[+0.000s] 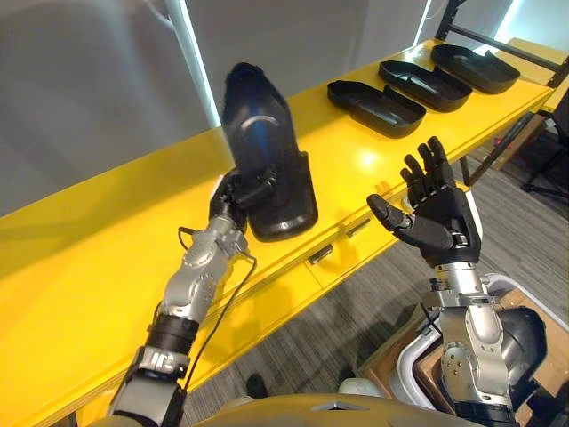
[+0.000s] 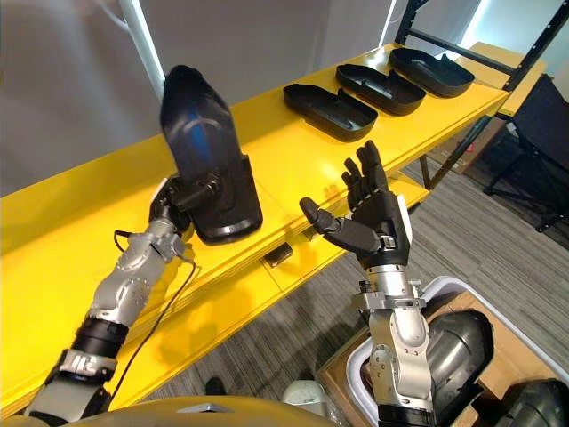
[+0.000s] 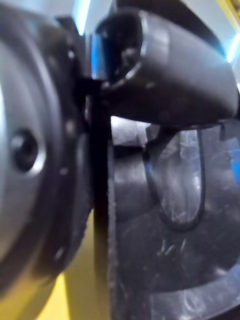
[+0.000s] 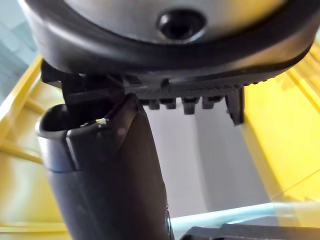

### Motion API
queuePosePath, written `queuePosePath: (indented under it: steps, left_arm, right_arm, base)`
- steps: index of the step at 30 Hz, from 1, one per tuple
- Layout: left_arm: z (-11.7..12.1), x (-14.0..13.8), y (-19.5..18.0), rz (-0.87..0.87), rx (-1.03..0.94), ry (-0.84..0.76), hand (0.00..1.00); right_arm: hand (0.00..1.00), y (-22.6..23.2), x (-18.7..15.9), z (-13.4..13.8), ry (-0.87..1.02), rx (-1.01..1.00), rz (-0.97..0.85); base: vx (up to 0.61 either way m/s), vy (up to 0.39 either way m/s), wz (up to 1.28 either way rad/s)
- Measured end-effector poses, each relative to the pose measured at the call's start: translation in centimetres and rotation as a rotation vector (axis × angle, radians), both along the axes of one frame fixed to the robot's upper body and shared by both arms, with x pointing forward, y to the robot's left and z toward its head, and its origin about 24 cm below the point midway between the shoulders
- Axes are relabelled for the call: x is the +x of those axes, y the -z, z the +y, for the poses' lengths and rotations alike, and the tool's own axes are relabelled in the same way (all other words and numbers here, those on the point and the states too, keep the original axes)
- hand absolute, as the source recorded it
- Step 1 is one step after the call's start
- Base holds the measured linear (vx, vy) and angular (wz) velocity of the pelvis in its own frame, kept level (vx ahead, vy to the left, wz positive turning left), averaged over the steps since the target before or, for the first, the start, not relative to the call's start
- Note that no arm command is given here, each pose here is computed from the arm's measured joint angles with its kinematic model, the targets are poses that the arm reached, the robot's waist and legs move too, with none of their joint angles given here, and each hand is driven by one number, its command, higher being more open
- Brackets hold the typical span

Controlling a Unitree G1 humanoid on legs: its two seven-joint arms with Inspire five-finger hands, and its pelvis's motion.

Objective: Walk over and take three plastic housings, then place them on the shelf

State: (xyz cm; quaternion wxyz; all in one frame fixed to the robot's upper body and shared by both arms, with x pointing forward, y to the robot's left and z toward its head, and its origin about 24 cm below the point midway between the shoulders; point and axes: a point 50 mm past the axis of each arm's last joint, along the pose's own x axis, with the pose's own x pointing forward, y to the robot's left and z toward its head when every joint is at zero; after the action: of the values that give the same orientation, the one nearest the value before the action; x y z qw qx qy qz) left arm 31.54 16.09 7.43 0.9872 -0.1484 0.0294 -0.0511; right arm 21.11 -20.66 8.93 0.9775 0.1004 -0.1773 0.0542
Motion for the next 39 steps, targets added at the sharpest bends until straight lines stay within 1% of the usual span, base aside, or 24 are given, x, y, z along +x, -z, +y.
queuePosePath:
  steps: [3,6,8,15,16,20,23,26,29,32,39]
  left_arm:
    - [1.5,1.3,-0.5,0.017,0.006,-0.078,0.00]
    - [2.8,2.0,-0.8,0.034,0.028,-0.142,0.00]
    - [3.2,2.3,-0.9,0.047,0.024,-0.167,0.00]
    - [3.5,3.6,-1.1,0.101,0.043,-0.223,0.00]
    - [3.6,3.7,-1.0,0.111,0.043,-0.233,1.00]
    - [3.8,3.8,-0.5,0.139,0.046,-0.243,1.00]
    - [3.8,3.7,0.7,0.197,0.113,-0.250,1.00]
    - [3.4,4.0,0.4,0.196,0.198,-0.259,1.00]
    - [3.5,4.3,0.0,0.194,0.207,-0.288,1.00]
    - [3.6,4.5,-0.3,0.189,0.247,-0.312,1.00]
    - [4.1,4.7,-0.3,0.213,0.259,-0.417,1.00]
  right_arm:
    - [1.00,-0.1,0.1,-0.1,-0.019,-0.027,0.004]
    - [1.00,-0.2,0.2,0.1,-0.058,-0.062,0.006]
    - [1.00,-0.1,0.2,0.2,-0.078,-0.071,0.007]
    - [1.00,0.3,0.8,1.0,-0.128,-0.067,0.046]
    - [1.00,0.4,0.8,1.2,-0.137,-0.066,0.048]
    - [1.00,0.4,0.9,1.2,-0.137,-0.066,0.047]
    - [1.00,0.4,0.9,1.2,-0.136,-0.068,0.048]
    - [1.00,0.4,1.0,1.6,-0.146,-0.068,0.047]
    - [1.00,0.5,1.0,2.1,-0.163,-0.063,0.053]
    - [1.00,0.5,1.0,2.1,-0.159,-0.061,0.054]
    - [1.00,0.5,1.0,2.1,-0.156,-0.060,0.055]
  base:
    - [-0.01,0.019,-0.10]
    - [0.00,0.000,0.00]
    - [0.00,0.000,0.00]
    - [-0.01,0.005,0.00]
    - [0.00,0.000,0.00]
    - [0.00,0.000,0.00]
    - [0.00,0.000,0.00]
    - [0.00,0.000,0.00]
    - [-0.02,0.007,-0.04]
    - [-0.01,0.005,-0.03]
    - [-0.01,0.005,-0.02]
